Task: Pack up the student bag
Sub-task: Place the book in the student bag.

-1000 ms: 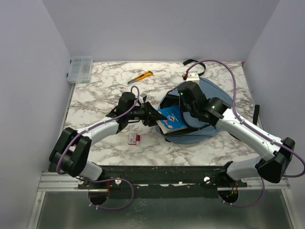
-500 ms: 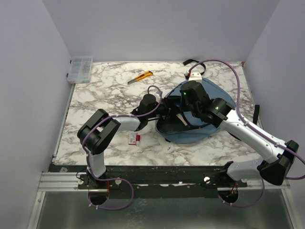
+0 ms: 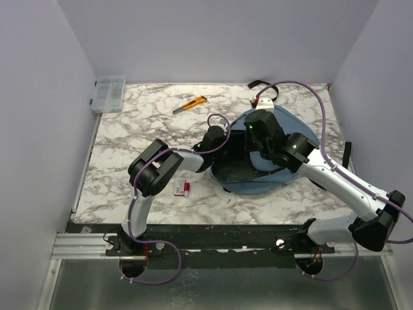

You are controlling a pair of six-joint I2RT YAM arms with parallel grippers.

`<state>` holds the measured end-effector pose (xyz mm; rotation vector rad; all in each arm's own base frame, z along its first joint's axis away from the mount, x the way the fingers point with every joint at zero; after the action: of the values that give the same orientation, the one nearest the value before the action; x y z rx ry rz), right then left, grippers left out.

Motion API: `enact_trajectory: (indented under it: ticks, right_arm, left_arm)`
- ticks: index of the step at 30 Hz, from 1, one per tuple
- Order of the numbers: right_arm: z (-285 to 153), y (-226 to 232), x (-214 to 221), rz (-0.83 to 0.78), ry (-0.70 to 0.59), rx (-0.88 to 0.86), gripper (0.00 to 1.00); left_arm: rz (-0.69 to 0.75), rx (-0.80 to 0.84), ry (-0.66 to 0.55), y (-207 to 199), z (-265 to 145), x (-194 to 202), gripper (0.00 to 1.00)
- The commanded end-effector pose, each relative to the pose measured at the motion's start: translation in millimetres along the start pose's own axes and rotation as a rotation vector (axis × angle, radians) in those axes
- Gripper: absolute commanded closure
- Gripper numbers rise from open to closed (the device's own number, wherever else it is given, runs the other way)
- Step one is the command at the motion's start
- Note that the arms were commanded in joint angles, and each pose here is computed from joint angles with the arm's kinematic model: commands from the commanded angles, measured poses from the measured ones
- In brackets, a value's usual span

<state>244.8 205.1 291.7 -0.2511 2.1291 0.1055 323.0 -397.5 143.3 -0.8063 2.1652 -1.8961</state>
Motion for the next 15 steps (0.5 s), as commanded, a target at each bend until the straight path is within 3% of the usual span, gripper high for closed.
enact_trajectory:
  ticks: [1,3,8,13,15]
  right_arm:
    - [-10,0,-12,0.043,-0.056,-0.021,0.99]
    - [-8,-1,-9,0.036,-0.047,-0.004,0.99]
    - [-3,0,-4,0.018,-0.035,-0.007,1.00]
    - [-2,2,-1,0.018,-0.026,-0.022,0.99]
    - [-3,1,0,0.016,-0.018,-0.013,0.99]
  left_arm:
    - [0.093,0.056,0.031,-32,-6,12,0.63]
    - [0.100,0.017,0.064,-31,-8,14,0.58]
    - [0.076,-0.005,0.118,-33,-15,23,0.31]
    - [0.095,-0.018,0.126,-40,-24,27,0.25]
    - [0.040,-0.075,0.141,-38,-27,29,0.26]
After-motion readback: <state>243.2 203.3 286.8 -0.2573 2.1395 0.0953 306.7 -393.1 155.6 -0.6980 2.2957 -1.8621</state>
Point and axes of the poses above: each gripper's point midway between its finger pads, its own z axis out along the fingers, its own y axis along the line the jaws close on, x = y × z, the point moved 6 cm from there along -z, back along the fingers, and after that the axes turned 7 degrees about -z, right-handed, at the moved point
